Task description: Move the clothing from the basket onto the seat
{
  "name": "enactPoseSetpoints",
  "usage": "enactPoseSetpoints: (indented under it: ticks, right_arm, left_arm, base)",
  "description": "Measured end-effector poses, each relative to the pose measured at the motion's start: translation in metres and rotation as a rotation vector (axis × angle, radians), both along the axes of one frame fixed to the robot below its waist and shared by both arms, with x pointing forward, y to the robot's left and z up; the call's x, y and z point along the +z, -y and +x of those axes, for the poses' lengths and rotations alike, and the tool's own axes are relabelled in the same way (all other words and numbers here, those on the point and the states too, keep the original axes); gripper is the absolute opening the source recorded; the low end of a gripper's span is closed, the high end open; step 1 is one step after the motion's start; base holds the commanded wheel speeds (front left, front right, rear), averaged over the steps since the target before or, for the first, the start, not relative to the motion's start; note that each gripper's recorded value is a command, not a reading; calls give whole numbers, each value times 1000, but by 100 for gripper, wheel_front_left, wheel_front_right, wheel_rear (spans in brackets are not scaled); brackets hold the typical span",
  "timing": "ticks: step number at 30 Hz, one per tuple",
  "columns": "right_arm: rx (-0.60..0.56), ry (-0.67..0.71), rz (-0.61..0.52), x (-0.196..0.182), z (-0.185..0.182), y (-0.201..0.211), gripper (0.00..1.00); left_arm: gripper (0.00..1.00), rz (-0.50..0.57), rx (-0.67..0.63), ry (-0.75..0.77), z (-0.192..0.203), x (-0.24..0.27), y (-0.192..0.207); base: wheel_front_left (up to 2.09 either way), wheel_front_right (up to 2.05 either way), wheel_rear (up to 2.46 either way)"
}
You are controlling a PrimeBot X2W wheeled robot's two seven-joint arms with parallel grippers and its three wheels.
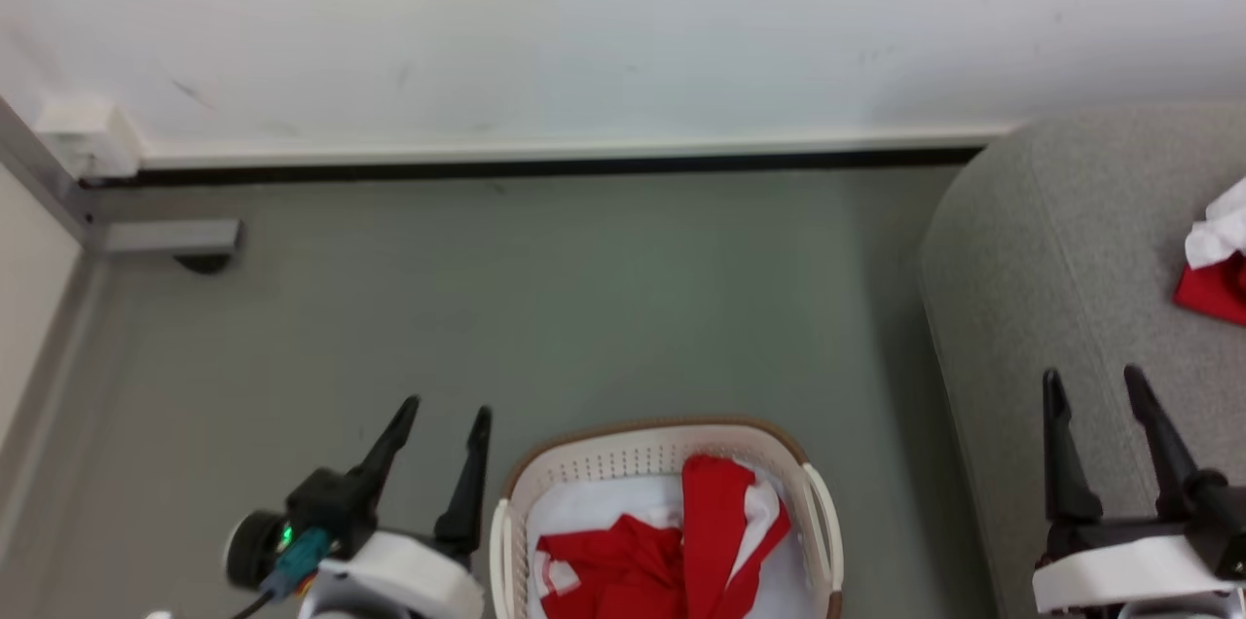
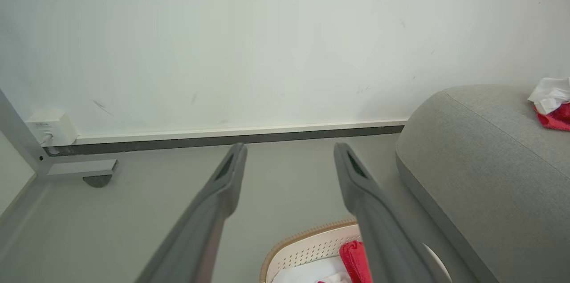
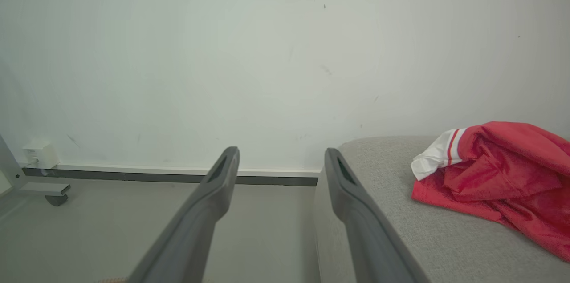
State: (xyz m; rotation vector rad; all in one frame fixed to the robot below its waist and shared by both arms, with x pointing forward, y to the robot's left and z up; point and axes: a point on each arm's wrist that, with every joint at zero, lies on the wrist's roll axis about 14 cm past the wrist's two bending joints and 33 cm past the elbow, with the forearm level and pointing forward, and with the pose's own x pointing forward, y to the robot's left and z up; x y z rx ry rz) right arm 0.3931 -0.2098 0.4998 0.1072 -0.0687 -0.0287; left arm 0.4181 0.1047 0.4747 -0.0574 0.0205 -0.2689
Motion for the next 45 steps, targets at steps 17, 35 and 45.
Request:
enactPoseSetpoints:
  ticks: [17, 35, 45]
  right_arm:
    - [-45, 55, 9, -5, 87, 24, 100]
    - [-105, -50, -57, -78, 127, 59, 100]
    - [-113, -116, -127, -111, 129, 69, 100]
  left_arm:
    - [100, 256, -491, -355, 57, -136, 131]
    - [100, 353, -811, -714, 20, -299, 195]
    - [100, 426, -860, -804, 11, -359, 200]
  base:
    - [0, 0, 0]
    - [0, 0, 0]
    - [0, 0, 0]
